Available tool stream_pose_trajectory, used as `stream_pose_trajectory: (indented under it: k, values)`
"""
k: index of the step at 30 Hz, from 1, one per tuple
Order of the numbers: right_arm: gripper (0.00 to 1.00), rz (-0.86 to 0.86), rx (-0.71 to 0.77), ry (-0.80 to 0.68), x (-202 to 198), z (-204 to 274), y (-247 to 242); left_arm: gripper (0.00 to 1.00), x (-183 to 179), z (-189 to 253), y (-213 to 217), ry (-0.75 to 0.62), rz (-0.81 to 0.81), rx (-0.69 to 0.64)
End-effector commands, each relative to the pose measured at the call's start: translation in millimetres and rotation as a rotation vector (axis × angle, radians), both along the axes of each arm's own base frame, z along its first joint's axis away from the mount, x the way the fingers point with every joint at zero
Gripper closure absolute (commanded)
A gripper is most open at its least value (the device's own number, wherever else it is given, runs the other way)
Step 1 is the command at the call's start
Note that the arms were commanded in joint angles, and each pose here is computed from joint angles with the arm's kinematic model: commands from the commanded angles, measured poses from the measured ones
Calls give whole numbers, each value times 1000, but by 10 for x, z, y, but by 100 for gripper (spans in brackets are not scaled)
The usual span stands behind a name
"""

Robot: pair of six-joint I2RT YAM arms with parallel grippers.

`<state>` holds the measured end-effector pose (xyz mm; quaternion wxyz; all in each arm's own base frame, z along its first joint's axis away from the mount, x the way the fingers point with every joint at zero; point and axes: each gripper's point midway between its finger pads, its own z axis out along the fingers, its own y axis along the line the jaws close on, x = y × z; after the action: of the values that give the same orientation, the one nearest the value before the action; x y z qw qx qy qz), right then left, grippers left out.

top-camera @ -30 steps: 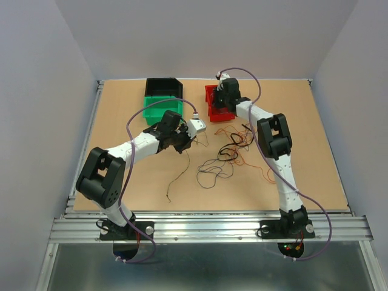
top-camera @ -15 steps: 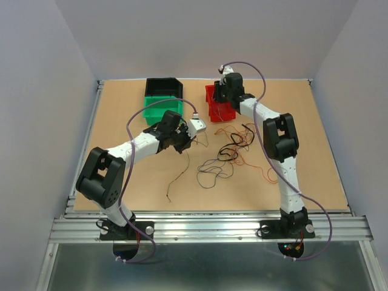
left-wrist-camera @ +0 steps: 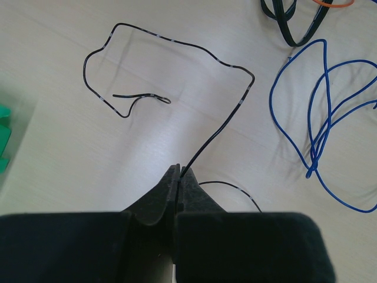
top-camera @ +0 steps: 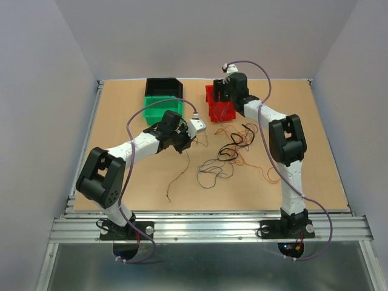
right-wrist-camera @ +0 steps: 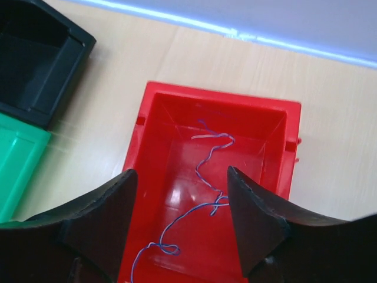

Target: Untangle the cables

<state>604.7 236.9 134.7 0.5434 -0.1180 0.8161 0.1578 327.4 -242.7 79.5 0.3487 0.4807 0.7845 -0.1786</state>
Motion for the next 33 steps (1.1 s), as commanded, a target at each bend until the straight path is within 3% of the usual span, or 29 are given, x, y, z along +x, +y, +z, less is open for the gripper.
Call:
stream_pose_trajectory:
  k: [1, 16, 20, 25, 33]
  values:
    - [32, -13, 26, -104, -23, 448, -61, 100, 43, 269, -53, -69, -9, -35]
    - [17, -59, 96, -287, -714, 1191, -382, 100, 182, 639, -68, -133, 46, -121]
    - [17, -39, 94, -248, -875, 1077, -396, 100, 271, 848, -8, -169, 82, -154]
    - [17, -29, 64, -91, -1149, 563, -449, 100, 441, 1334, 86, -244, 140, -205]
    - [18, -76, 79, -87, -1390, 451, -602, 100, 741, 2347, 329, -405, 221, -280]
